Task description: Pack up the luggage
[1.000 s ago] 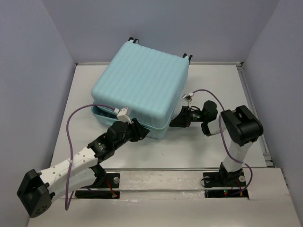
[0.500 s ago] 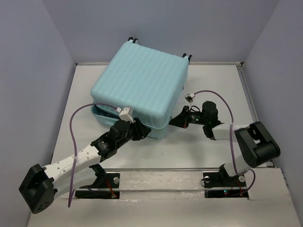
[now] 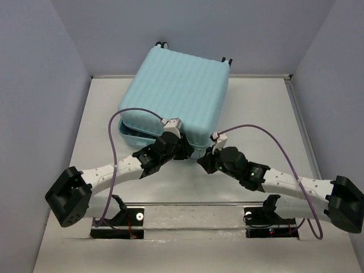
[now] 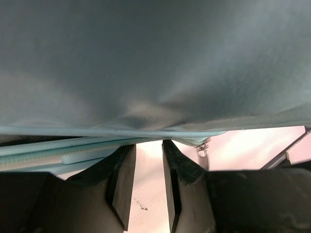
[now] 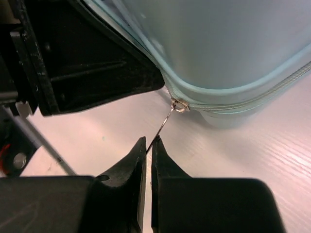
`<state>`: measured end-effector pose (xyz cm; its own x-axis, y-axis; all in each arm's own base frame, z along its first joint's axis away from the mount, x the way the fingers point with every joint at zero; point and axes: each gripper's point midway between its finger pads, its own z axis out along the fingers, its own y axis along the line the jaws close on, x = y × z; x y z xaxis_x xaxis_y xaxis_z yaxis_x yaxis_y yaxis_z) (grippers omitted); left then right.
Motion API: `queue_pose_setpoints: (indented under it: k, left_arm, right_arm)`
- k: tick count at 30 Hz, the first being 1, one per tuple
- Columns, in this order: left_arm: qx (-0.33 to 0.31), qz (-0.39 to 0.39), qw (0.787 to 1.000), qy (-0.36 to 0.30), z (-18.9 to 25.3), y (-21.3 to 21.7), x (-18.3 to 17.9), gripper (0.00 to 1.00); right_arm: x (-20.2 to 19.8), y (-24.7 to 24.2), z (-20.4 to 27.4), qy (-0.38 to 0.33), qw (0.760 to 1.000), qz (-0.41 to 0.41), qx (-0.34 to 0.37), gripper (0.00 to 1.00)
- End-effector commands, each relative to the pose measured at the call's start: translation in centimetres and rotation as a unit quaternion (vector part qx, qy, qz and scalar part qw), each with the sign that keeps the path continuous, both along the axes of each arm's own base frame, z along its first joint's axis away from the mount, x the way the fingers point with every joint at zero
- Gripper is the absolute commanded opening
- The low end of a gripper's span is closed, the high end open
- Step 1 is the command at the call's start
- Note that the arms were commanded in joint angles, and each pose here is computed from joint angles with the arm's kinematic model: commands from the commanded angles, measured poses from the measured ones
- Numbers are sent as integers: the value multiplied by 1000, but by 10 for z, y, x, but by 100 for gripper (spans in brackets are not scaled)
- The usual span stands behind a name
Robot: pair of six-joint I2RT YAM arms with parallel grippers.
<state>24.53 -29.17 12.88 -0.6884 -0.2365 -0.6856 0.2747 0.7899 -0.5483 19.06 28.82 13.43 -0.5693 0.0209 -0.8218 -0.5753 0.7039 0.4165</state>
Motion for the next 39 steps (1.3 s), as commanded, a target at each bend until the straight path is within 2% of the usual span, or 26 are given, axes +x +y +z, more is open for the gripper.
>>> queue_pose_setpoints:
  k: [1, 3, 5, 6, 7, 8, 9, 10, 11, 13, 14, 16, 17, 18, 19, 20, 21, 22, 23, 25, 26, 27, 31, 36, 39]
  left_arm:
    - [-122, 31, 987, -95, 93, -37, 56, 38]
    - [-128, 22, 986, -102, 101, -39, 51, 38]
    - [-122, 19, 987, -103, 106, -29, 39, 43]
    - [-97, 22, 990, -96, 98, -17, 32, 56]
    - [-101, 25, 988, -112, 109, -10, 29, 64]
    - [-67, 34, 992, -98, 97, 7, 21, 72]
    - [-71, 48, 989, -117, 117, 29, 13, 78]
    - [-49, 71, 988, -130, 125, 49, 14, 85]
    - [-38, 104, 984, -141, 148, 84, 11, 88]
    - [-20, 152, 974, -165, 179, 124, 17, 93]
    - [9, 197, 963, -184, 206, 162, 27, 94]
    - [51, 244, 950, -188, 220, 199, 41, 99]
    - [78, 265, 943, -183, 220, 217, 48, 99]
    - [94, 323, 926, -171, 217, 256, 64, 99]
    - [72, 336, 926, -158, 207, 279, 78, 99]
    - [66, 339, 926, -154, 199, 278, 84, 99]
    - [36, 315, 939, -136, 187, 279, 91, 99]
    - [28, 361, 924, -120, 176, 316, 97, 95]
    - [23, 370, 924, -89, 148, 324, 108, 93]
    - [-26, 380, 923, -51, 119, 330, 114, 86]
    - [-54, 369, 926, -57, 116, 327, 121, 80]
    - [-74, 369, 926, -19, 88, 324, 123, 71]
    - [-81, 379, 921, 24, 45, 325, 129, 60]
    - [-109, 373, 919, 76, -4, 311, 116, 47]
    - [-115, 323, 935, 95, -19, 276, 112, 42]
  right_arm:
    - [-90, 67, 15, 54, 987, 152, -1, 7]
    - [-63, 71, 15, 34, 996, 83, -9, 7]
    - [-31, 72, 14, 9, 1000, 2, -19, 7]
    - [-21, 72, 10, 11, 999, -25, -20, 7]
    - [-17, 72, 11, 9, 999, -39, -15, 7]
    - [-14, 71, 11, 6, 999, -49, -12, 7]
    - [-9, 67, 9, 5, 998, -61, -12, 7]
    - [-5, 65, 7, 7, 998, -68, -9, 7]
    - [-7, 63, 2, 10, 998, -65, -13, 7]
    - [-1, 59, 2, 13, 997, -72, -7, 7]
    - [2, 56, 6, 12, 997, -74, 0, 7]
    - [4, 51, 9, 9, 997, -76, 4, 7]
    - [7, 48, 11, 8, 997, -78, 7, 7]
    - [6, 47, 18, 3, 997, -71, 13, 7]
    - [11, 42, 21, 0, 997, -71, 16, 7]
    - [12, 41, 21, 1, 998, -68, 15, 7]
    - [14, 40, 24, 0, 998, -66, 18, 7]
    - [13, 40, 26, -2, 998, -62, 19, 7]
    - [14, 39, 27, -5, 998, -55, 17, 7]
    - [15, 38, 30, -6, 998, -52, 17, 7]
    - [15, 39, 32, -8, 999, -50, 18, 7]
    - [14, 40, 33, -9, 999, -45, 18, 7]
    - [14, 43, 34, -10, 999, -39, 15, 7]
    - [16, 53, 31, -6, 1000, -29, 8, 7]
    - [21, 70, 46, -21, 1000, -11, 19, 7]
